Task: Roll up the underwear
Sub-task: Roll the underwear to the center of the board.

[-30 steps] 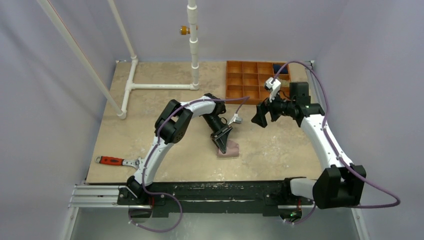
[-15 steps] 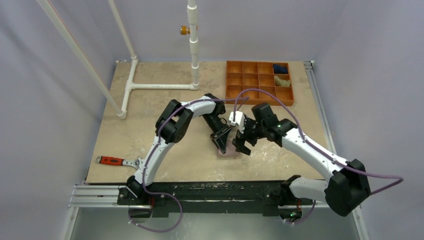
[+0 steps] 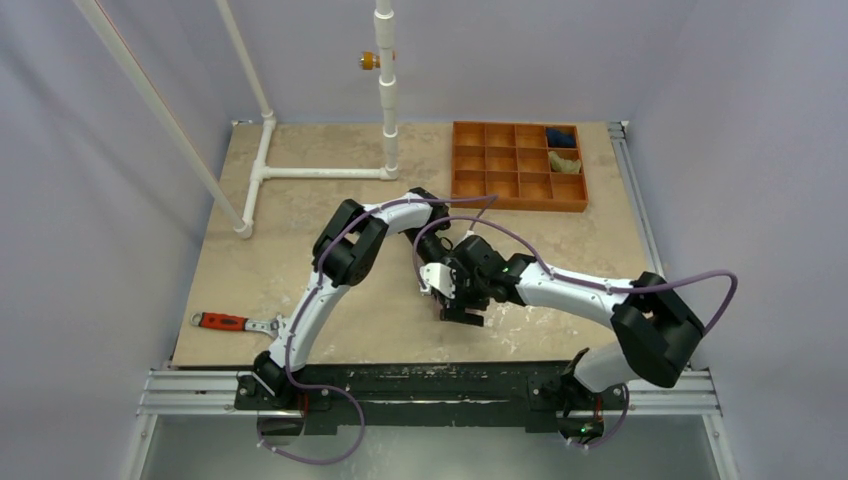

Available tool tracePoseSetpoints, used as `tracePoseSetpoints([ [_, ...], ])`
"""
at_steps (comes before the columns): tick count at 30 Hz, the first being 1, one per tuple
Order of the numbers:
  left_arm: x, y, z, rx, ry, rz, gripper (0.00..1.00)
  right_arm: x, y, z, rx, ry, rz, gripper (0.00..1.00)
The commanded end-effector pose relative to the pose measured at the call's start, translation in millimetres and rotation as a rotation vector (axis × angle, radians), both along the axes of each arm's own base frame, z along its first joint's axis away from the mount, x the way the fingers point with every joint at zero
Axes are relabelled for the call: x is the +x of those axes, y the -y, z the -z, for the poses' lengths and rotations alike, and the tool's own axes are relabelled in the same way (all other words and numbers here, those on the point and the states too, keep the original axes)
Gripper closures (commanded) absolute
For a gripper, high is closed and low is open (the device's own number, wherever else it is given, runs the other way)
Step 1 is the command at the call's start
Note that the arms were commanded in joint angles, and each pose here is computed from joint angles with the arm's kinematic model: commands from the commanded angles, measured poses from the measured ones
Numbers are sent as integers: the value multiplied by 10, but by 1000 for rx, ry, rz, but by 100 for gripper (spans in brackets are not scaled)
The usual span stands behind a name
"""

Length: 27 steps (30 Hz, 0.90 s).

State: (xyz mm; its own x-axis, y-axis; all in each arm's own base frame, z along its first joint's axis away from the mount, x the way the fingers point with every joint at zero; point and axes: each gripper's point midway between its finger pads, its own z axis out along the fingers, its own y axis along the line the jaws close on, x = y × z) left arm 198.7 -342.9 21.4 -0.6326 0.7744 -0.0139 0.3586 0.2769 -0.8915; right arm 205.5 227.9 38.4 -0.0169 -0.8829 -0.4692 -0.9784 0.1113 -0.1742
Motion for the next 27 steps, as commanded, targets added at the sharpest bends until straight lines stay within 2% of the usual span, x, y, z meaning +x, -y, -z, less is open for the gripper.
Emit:
tracePoseSetpoints([
  [1,114,-142,440,59,120,69,100,197,-85,-49,2,97,-11,19],
  [4,115,-139,439,58,121,69,100,189,-96,19,-15,90,-26,23],
  [7,113,-146,444,62,117,70,100,148,-124,85,-27,64,-46,39],
  [10,123,-155,447,73,119,67,90,102,-137,126,-43,48,-65,57],
  [15,165,-177,461,90,126,53,72,16,-102,175,-66,24,-81,76],
  [19,196,-184,442,96,135,43,57,-21,-76,182,-80,24,-88,84],
  [23,240,-194,427,97,148,25,48,-86,-63,204,-100,33,-111,86],
  [27,263,-200,428,99,156,17,44,-170,-98,206,-113,52,-147,87],
])
